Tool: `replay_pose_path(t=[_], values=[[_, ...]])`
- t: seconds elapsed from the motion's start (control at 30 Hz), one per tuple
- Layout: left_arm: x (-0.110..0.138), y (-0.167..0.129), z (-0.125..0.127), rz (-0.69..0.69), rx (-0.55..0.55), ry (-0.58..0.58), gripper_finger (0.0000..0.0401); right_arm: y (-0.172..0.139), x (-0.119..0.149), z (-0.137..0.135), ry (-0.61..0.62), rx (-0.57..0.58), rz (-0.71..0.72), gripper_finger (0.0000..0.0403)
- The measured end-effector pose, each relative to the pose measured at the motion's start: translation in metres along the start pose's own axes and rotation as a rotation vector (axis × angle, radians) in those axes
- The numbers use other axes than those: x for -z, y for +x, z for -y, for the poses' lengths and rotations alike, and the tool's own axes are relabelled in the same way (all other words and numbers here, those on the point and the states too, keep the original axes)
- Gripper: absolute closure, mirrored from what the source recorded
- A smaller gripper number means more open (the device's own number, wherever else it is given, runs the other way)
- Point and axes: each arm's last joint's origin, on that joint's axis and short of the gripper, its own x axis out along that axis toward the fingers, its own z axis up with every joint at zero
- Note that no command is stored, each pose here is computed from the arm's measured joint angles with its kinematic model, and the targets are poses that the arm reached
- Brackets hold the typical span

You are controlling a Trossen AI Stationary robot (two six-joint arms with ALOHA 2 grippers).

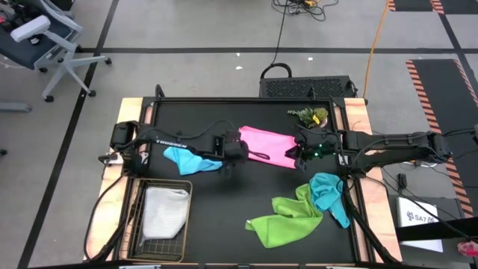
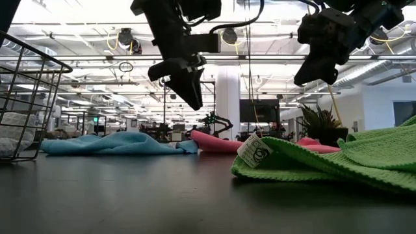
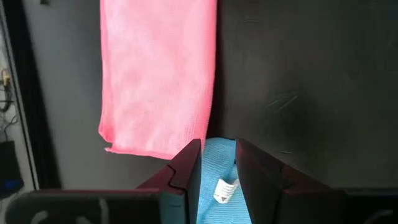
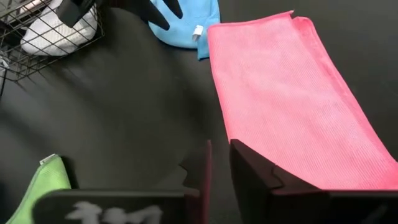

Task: Fold microfiber towels
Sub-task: Fold the pink microfiber cloth

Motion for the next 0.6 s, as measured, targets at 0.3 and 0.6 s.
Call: replay_pose_path(t=[0.3, 0.6], values=[[0.009, 0.025, -0.011, -0.053, 0.037, 0.032, 0.0297, 0.000, -0.001, 0.000, 0.030, -0.004, 0.006, 0.0272], [0.013, 0.043, -0.018, -0.106, -0.017, 0.071, 0.0252, 0.000, -0.003, -0.003, 0.079, -0.061, 0.013, 0.0239]])
